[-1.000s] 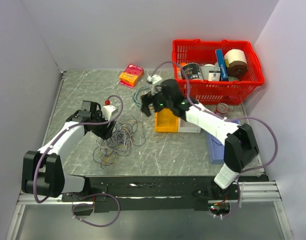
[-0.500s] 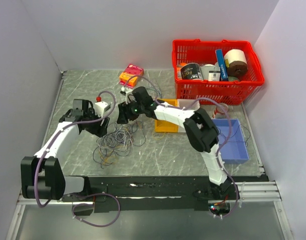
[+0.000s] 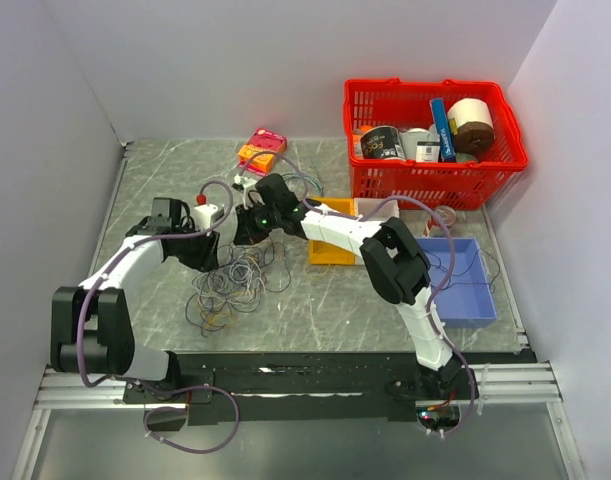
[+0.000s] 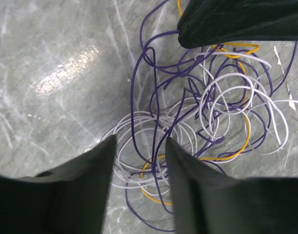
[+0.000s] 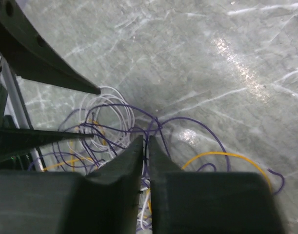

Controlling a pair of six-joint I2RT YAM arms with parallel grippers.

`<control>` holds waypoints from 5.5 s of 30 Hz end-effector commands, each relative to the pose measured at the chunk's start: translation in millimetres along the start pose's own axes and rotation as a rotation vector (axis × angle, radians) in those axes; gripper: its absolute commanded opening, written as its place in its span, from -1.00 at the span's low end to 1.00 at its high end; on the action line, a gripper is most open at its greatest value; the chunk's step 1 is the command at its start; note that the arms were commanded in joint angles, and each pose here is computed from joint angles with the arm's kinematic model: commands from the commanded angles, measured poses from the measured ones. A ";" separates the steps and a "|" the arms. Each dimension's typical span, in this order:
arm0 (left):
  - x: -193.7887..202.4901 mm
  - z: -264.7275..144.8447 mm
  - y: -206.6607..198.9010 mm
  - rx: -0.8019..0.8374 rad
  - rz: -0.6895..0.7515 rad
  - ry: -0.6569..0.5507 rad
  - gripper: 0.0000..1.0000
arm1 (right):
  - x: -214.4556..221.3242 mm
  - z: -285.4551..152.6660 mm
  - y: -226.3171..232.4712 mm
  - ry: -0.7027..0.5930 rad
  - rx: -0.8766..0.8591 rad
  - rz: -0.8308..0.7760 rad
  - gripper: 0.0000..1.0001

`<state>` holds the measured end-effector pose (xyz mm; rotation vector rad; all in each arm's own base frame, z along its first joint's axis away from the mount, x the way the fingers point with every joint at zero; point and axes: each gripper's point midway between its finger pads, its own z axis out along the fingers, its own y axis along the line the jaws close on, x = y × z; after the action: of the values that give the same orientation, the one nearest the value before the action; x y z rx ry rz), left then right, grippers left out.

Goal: Untangle the cables

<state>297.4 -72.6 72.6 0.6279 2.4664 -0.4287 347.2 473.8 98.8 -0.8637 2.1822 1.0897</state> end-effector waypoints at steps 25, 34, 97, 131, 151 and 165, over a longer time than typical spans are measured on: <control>11.0 1.6 9.5 -0.026 0.029 0.011 -0.98 | -245.5 -392.0 177.3 -0.871 0.309 -0.474 -1.00; -34.8 -42.6 -23.2 0.084 0.041 -0.134 -0.98 | -234.3 -399.4 187.1 -0.844 0.284 -0.530 -1.00; -284.9 -384.8 -112.4 -0.047 0.153 -1.029 -0.98 | -181.3 -183.8 175.1 -0.590 -0.069 -0.358 -1.00; -85.8 -71.0 -21.7 0.001 0.079 -0.303 0.93 | 2.2 -568.6 -64.2 -0.649 1.195 0.230 -1.00; -72.7 -64.7 -25.5 0.033 0.104 -0.262 0.93 | 162.6 -493.8 -184.5 -0.477 1.175 0.891 0.00; -77.0 -64.8 -24.5 0.036 0.113 -0.264 0.93 | 186.7 -518.7 -187.1 -0.443 1.371 0.937 1.00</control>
<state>310.2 -87.4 166.3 0.6355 2.2002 -0.4644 263.7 -88.9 118.6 0.9206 2.3186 -0.0866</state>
